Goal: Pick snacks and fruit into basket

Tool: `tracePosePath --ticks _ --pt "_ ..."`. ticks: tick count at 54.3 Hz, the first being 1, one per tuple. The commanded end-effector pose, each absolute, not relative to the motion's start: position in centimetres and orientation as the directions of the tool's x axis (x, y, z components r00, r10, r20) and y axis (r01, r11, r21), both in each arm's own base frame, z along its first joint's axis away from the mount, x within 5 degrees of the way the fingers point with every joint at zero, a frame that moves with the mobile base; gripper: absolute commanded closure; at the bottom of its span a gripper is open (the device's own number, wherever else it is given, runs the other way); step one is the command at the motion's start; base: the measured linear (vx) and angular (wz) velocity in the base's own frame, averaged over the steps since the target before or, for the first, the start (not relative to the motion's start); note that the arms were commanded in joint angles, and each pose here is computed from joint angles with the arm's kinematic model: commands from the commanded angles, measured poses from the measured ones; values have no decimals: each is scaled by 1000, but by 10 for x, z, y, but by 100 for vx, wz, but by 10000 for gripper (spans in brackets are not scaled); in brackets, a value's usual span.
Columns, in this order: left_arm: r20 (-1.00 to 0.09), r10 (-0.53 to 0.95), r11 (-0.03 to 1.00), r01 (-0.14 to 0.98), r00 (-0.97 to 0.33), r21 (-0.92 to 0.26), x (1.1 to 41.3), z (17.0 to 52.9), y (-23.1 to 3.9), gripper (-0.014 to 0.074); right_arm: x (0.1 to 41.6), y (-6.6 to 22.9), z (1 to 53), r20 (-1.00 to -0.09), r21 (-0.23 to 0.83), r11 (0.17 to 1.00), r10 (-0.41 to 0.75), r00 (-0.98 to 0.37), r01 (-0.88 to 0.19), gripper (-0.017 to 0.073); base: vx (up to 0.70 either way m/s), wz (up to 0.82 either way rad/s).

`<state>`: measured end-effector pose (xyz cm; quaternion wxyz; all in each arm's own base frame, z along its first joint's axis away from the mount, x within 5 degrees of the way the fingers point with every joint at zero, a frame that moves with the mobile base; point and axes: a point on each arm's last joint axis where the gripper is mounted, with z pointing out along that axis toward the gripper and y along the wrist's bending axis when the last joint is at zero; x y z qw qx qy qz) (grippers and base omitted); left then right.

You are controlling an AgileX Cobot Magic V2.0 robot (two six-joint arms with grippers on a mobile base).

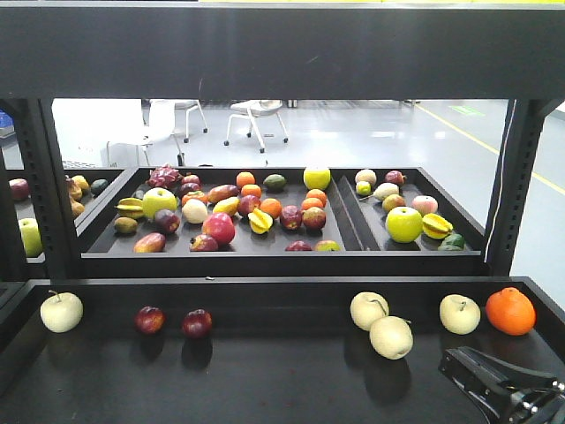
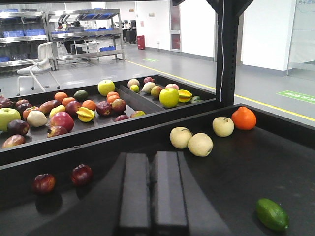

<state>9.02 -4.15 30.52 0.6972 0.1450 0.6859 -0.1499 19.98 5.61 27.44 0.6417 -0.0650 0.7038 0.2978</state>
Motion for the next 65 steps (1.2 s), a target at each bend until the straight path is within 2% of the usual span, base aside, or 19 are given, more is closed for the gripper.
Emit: tracePosePath --ticks 1,65 --pt "-999 -22 911 412 32 -7 91 315 -42 602 199 58 293 -942 317 786 325 -82 -530 568 0 0" --pt "-999 -22 911 412 32 -7 91 315 -42 602 199 58 293 -942 317 786 325 -82 -530 568 0 0"
